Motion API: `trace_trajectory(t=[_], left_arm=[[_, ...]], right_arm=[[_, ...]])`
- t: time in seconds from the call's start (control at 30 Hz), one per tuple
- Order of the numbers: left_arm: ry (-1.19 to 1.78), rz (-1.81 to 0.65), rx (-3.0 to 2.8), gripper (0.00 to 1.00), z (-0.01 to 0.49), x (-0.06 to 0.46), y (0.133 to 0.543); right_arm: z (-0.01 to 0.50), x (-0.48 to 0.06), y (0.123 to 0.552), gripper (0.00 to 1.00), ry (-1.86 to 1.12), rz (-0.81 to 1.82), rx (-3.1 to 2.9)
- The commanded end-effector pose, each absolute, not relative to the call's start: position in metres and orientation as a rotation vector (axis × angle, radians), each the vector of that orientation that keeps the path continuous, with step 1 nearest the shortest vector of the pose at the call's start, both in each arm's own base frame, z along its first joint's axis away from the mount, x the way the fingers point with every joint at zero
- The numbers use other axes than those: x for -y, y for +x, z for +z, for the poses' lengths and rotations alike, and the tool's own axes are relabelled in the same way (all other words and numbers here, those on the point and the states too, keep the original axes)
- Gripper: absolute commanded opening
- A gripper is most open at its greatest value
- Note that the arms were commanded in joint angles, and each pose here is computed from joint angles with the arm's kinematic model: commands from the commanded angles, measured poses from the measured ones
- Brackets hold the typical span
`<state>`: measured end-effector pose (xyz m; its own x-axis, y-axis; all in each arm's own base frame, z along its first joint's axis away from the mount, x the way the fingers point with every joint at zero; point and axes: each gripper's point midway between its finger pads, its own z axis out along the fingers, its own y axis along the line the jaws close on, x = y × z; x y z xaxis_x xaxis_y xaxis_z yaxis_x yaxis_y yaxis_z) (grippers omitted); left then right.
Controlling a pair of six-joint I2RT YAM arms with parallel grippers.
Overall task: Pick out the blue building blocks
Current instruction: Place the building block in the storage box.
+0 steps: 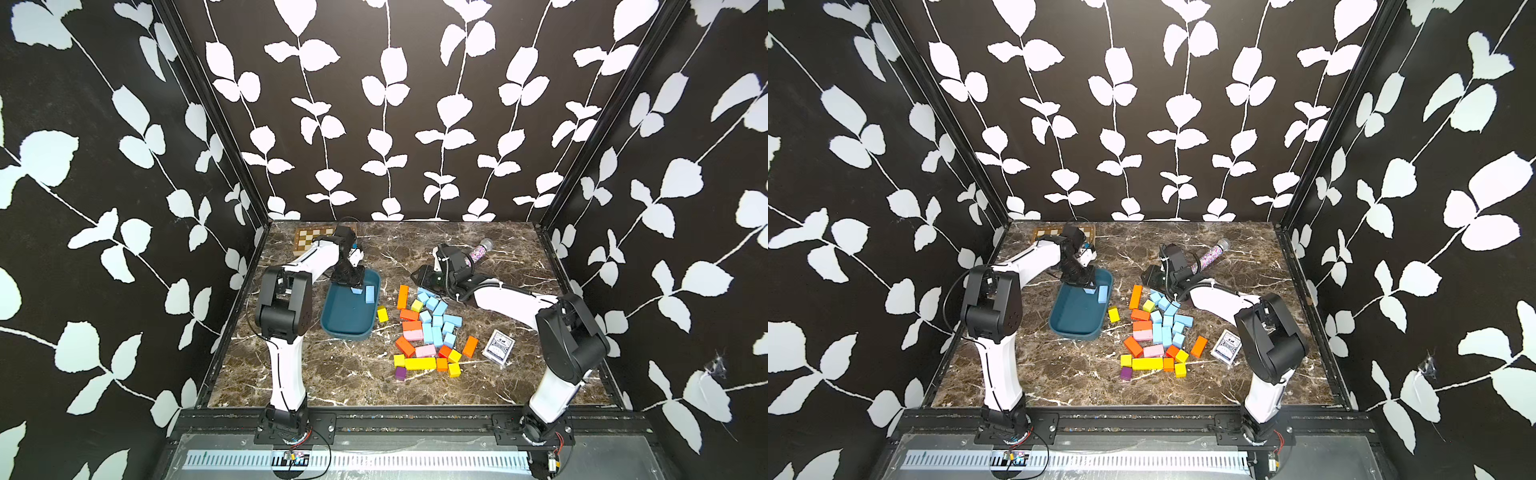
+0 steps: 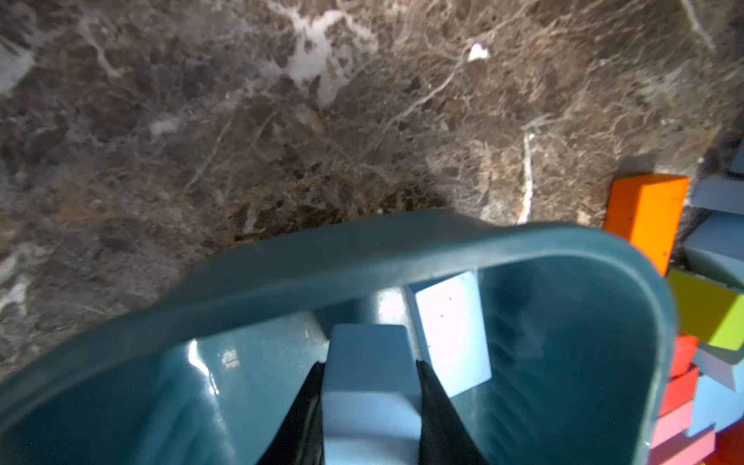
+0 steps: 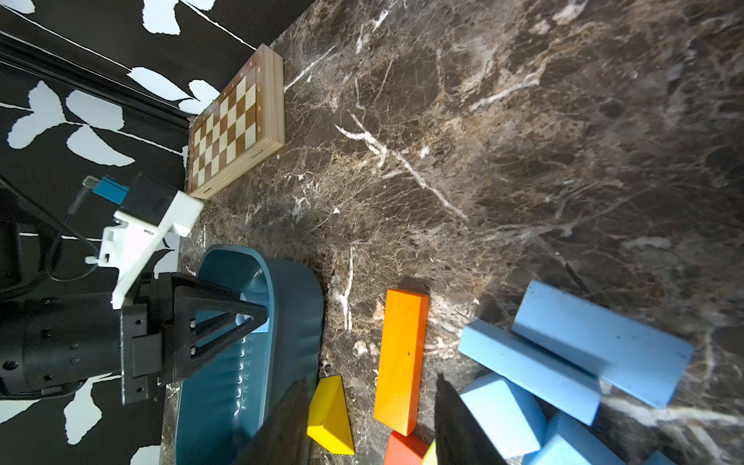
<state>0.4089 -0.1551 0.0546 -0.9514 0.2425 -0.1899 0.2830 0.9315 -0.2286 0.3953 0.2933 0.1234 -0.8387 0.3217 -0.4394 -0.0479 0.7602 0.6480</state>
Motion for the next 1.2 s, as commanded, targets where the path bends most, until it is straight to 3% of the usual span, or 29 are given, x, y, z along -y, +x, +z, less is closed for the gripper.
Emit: trace_trajectory(t=[0.0, 0.23, 0.77, 1.17], left_arm=[[0.364, -0.431, -2.908, 0.31, 0.06, 0.163, 0.417], [0.347, -0.47, -2.911, 0.47, 0.061, 0.168, 0.415], [0.234, -0.613, -2.902, 0.48, 0.07, 0.182, 0.409], [0.352, -0.544, -2.779, 0.62, 0.115, 0.177, 0.418]], right_arm=[[0.136, -0.295, 0.395, 0.49, 0.216, 0.926, -2.375], [0.135, -0.294, 0.395, 0.49, 0.221, 0.924, -2.372], [0.136, -0.295, 0.393, 0.49, 0.226, 0.933, -2.368], [0.136, -0.274, 0.381, 0.49, 0.21, 0.724, -2.512]])
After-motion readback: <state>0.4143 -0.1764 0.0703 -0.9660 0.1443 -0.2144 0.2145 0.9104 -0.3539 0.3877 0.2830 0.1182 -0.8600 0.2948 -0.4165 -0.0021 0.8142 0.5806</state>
